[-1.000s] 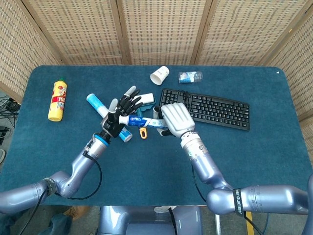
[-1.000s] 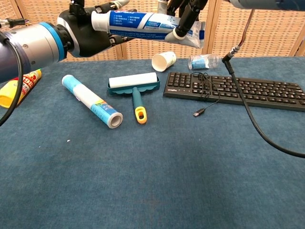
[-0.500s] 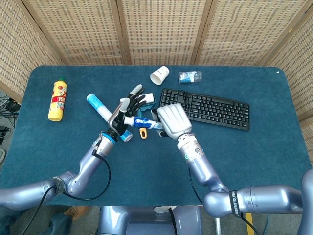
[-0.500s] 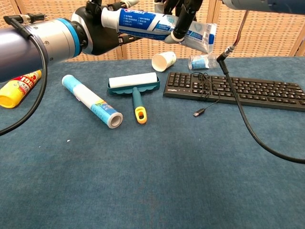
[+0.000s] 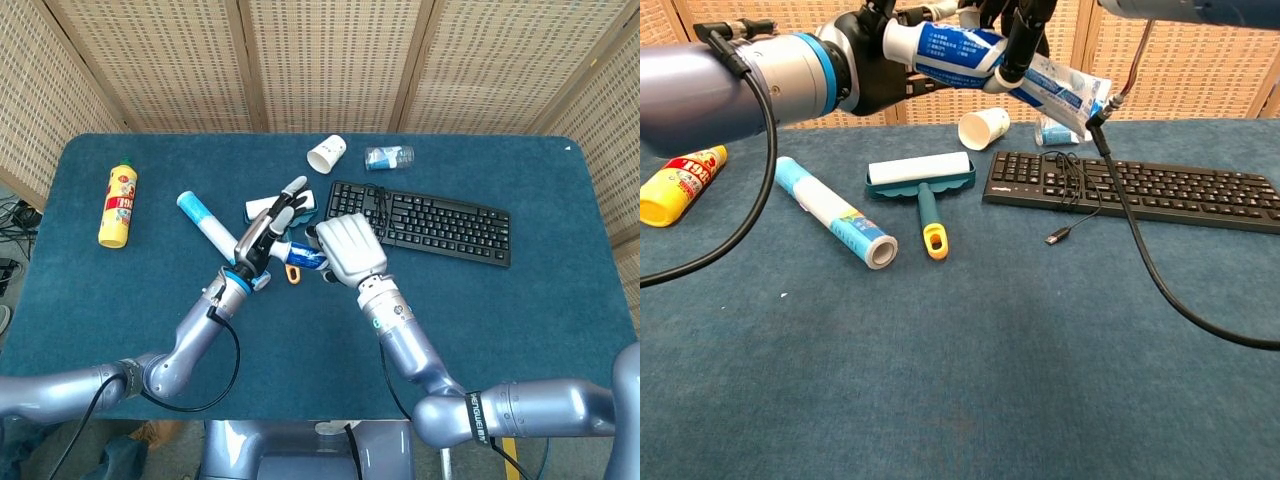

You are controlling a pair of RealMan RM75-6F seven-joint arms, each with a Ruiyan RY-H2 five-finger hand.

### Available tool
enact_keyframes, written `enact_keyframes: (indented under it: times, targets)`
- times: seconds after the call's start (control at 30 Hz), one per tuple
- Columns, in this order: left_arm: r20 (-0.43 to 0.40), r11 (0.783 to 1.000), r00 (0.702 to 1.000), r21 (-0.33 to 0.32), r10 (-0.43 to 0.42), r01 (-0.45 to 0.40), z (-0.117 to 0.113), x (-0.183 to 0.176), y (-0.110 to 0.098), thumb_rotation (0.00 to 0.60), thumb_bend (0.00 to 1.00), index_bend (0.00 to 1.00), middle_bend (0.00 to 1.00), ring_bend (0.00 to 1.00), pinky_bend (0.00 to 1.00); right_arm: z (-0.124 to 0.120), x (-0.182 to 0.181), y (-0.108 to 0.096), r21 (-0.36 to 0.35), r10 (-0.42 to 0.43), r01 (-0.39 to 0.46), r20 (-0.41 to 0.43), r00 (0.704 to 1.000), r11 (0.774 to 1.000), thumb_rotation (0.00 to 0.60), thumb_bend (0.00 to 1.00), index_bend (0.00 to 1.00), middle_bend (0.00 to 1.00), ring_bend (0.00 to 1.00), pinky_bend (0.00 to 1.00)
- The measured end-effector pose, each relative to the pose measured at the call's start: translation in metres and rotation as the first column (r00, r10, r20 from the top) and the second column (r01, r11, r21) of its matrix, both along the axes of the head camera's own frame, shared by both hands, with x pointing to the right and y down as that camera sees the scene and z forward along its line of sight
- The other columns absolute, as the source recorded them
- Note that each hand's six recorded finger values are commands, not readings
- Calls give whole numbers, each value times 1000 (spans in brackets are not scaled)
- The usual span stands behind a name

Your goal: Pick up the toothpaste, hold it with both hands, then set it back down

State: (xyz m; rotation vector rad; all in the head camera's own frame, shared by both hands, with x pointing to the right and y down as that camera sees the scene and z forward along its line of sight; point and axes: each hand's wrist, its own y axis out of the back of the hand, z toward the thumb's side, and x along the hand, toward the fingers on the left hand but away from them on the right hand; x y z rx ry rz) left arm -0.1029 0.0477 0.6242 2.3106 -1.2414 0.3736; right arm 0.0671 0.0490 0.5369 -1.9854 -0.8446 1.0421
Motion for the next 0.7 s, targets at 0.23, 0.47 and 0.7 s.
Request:
enact_keyframes:
  times: [0.23, 0.47, 0.7]
  targets:
    - [71, 999, 997, 23, 29, -31, 1, 4, 1, 206, 0, 0, 0, 0, 0, -1, 0, 1, 2, -9, 9, 0, 1000, 1000, 600, 712, 710, 669, 584, 657]
    - [96, 999, 995, 44, 22, -27, -2, 5, -4, 207, 0, 0, 0, 0, 0, -3, -2, 1, 7, -14, 14, 1, 1000, 1000, 600, 712, 711, 670, 585, 657]
    - [124, 998, 992, 55, 25, -33, 0, 3, -4, 229, 0, 0, 0, 0, 0, -8, -5, 1, 10, -14, 14, 11, 1000, 1000, 600, 712, 711, 671, 585, 657]
